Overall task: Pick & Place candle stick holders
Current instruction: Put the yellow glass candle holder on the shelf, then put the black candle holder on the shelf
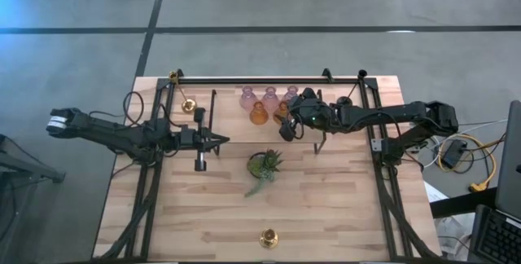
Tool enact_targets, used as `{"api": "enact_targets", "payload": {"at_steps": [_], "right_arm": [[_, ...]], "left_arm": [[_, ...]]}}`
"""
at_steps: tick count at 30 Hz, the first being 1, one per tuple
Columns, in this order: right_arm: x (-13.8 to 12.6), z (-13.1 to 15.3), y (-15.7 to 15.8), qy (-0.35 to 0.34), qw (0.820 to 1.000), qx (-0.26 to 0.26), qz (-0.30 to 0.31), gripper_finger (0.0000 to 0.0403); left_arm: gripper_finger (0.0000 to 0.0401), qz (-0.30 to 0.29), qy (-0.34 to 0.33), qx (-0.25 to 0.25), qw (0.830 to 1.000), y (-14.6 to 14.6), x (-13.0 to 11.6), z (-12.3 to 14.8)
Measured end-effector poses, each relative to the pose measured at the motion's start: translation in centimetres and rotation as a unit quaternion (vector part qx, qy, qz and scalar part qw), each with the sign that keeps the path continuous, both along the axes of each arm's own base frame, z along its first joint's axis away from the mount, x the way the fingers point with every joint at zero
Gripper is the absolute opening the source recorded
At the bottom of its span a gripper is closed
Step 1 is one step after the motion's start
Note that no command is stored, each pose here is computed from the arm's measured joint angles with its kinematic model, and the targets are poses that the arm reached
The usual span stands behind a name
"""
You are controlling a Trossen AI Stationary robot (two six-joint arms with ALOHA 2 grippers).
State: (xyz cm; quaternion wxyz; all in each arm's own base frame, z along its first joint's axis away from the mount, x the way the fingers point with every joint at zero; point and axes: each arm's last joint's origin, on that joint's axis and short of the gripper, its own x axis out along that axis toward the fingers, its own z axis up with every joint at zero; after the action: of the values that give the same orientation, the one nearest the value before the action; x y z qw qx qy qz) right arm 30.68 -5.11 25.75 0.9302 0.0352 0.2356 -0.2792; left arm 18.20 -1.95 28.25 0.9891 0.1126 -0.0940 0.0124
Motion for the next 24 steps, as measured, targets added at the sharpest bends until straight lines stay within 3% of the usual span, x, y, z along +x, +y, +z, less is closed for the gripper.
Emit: {"api": "enact_targets", "payload": {"at_steps": [7, 17, 24], "right_arm": [[0.3, 1.0, 0.0, -0.007, 1.0, -0.012, 0.006, 0.0313], [0.7, 2.7, -0.1, -0.017, 0.999, -0.026, 0.017, 0.0302], [0.8, 5.6, 0.0, 0.008, 0.999, -0.036, 0.027, 0.0306]], "left_arm": [[0.0007, 0.0, 0.0, 0.0, 1.0, 0.0, 0.0, 0.0], [0.0007, 0.0, 0.002, 0.0, 1.0, 0.0, 0.0, 0.0], [0.0007, 0.0, 0.003, 0.0, 1.0, 0.0, 0.0, 0.0]]}}
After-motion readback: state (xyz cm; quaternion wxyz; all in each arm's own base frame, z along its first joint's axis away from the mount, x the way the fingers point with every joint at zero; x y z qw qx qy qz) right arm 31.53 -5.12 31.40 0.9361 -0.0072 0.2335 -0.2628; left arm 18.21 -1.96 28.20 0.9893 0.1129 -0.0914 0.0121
